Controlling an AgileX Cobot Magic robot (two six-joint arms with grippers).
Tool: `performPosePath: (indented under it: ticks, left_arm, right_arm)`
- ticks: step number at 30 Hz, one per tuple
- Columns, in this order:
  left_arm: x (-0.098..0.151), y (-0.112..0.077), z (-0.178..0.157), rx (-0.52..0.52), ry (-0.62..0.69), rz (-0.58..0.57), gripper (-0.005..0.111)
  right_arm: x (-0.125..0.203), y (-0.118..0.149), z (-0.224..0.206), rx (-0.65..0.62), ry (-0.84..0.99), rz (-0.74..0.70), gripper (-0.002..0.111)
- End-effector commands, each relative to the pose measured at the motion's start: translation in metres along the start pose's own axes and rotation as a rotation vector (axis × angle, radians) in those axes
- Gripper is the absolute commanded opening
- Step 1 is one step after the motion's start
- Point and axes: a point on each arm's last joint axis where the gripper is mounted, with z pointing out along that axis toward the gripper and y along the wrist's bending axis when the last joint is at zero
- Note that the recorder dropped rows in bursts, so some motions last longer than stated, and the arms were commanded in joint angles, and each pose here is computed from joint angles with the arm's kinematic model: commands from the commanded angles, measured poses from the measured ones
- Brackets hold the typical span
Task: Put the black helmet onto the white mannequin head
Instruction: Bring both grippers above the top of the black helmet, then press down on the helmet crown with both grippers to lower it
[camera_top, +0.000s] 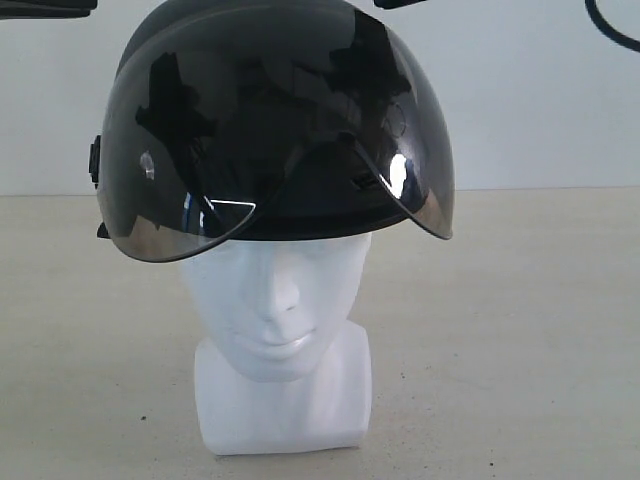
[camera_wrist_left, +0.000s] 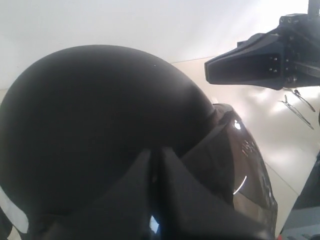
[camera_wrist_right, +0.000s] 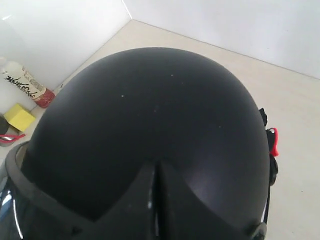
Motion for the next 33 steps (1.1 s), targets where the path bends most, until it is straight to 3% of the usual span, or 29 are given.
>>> performPosePath:
  ticks: [1, 7, 33]
  left_arm:
    - [0.002, -0.001, 0.002, 0.013, 0.007, 0.002, 0.004]
    - [0.002, -0.001, 0.002, 0.013, 0.007, 0.002, 0.004]
    - [0.003, -0.001, 0.001, 0.014, 0.018, 0.007, 0.004]
  right_arm:
    - [-0.004, 0.001, -0.001, 0.014, -0.033, -0.019, 0.0]
    - [0.002, 0.018, 0.012, 0.028, 0.017, -0.102, 0.0]
    - [0.016, 0.028, 0.006, -0.036, 0.16, -0.037, 0.0]
